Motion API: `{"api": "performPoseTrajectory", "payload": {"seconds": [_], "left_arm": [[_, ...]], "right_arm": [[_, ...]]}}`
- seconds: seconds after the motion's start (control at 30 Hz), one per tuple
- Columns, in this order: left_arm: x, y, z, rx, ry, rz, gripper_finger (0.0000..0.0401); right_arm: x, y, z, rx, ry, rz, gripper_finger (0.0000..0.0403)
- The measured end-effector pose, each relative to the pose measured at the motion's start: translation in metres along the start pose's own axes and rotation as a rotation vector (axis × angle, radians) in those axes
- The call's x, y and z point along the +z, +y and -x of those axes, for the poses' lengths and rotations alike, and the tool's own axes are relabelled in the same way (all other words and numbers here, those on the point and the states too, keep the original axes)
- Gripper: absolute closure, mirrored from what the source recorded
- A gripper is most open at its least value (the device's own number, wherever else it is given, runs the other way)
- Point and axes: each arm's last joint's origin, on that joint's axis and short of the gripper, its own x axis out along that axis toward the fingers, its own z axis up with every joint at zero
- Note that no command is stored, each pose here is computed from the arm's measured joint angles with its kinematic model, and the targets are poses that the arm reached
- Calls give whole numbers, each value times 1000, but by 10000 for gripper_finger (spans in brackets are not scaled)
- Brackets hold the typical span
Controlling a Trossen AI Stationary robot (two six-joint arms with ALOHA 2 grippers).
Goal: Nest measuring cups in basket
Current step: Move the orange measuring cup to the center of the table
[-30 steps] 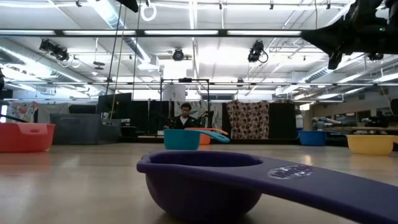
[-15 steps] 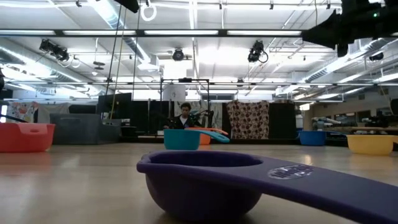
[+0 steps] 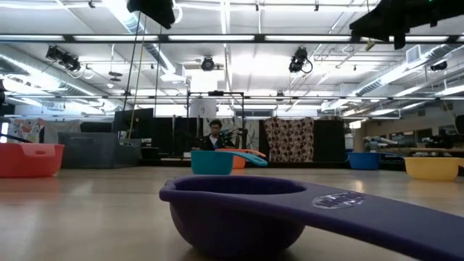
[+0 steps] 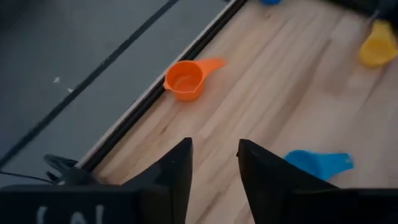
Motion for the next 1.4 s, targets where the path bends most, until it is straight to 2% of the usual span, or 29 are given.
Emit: {"api": "performPoseTrajectory", "payload": {"seconds": [0.17,0.23,0.33,0.43,0.53,0.77,0.87,1.03,1.1,1.23,1.4], "left_arm": [[6,-1,-33,35,80,-61,261],[8,0,-49,35,117,-41,261],[13,2,-75,24,148,25,261],[19,1,-102,39,145,81,261],[24,-1,-126,22,130,79,261],[31,-12,-177,-132,92,-83,261],[25,-13,-197,-171,141,-160,261],[16,-11,-226,-183,179,-438,261],[15,-9,-237,-180,166,-503,261],[12,-3,-256,-174,171,-549,261],[11,7,-270,-157,161,-532,261]], "right_arm": [[26,4,-7,-6,27,61,282],[38,6,-10,-36,33,74,282],[58,6,-14,-108,25,29,281],[77,8,-14,-109,19,37,281],[92,9,-14,-105,-9,41,281],[111,9,-11,-103,-49,34,282],[113,9,-10,-102,-54,26,283],[112,9,-11,-102,-49,26,283],[112,10,-13,-102,-44,33,283],[111,11,-14,-103,-38,37,283],[110,11,-17,-103,-30,42,283]]}}
